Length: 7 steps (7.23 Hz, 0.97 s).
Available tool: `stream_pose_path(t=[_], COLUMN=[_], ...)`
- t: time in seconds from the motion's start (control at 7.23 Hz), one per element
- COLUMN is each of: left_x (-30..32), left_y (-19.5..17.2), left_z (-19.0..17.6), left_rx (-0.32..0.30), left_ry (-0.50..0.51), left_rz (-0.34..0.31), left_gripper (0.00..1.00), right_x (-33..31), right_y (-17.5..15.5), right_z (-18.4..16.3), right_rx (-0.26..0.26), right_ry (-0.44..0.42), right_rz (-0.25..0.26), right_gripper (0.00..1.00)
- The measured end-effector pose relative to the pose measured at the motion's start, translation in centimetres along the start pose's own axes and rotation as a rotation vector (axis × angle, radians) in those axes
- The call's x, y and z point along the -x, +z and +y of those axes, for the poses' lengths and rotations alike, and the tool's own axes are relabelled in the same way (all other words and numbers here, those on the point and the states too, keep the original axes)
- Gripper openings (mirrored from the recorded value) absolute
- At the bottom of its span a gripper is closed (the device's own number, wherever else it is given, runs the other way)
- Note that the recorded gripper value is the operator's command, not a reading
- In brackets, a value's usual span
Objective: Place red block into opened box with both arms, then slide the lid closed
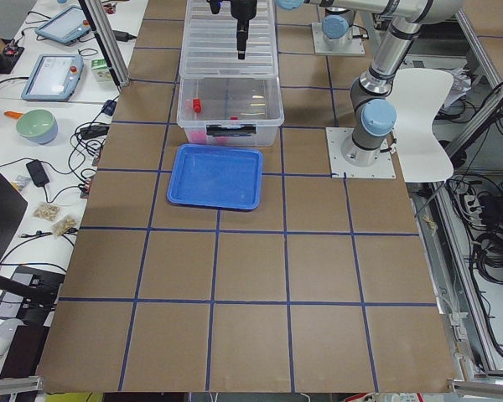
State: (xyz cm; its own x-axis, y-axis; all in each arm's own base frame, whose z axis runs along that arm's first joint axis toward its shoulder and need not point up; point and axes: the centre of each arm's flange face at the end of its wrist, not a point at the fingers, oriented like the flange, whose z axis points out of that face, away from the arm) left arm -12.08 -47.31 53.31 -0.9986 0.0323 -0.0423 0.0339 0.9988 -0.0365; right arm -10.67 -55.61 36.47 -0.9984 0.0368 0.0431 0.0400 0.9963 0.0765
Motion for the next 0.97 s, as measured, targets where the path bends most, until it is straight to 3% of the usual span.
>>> stream_pose_path(t=[0.97], left_x=[3.9], left_y=[-0.3], left_z=[0.3], left_rx=[-0.005], left_ry=[-0.081], left_rz=[-0.009], left_gripper=[1.00], right_x=[1.2], right_y=[1.3], right_z=[0.8], right_rx=[0.027], right_ry=[-0.007], right_rz=[-0.015], right_gripper=[1.00])
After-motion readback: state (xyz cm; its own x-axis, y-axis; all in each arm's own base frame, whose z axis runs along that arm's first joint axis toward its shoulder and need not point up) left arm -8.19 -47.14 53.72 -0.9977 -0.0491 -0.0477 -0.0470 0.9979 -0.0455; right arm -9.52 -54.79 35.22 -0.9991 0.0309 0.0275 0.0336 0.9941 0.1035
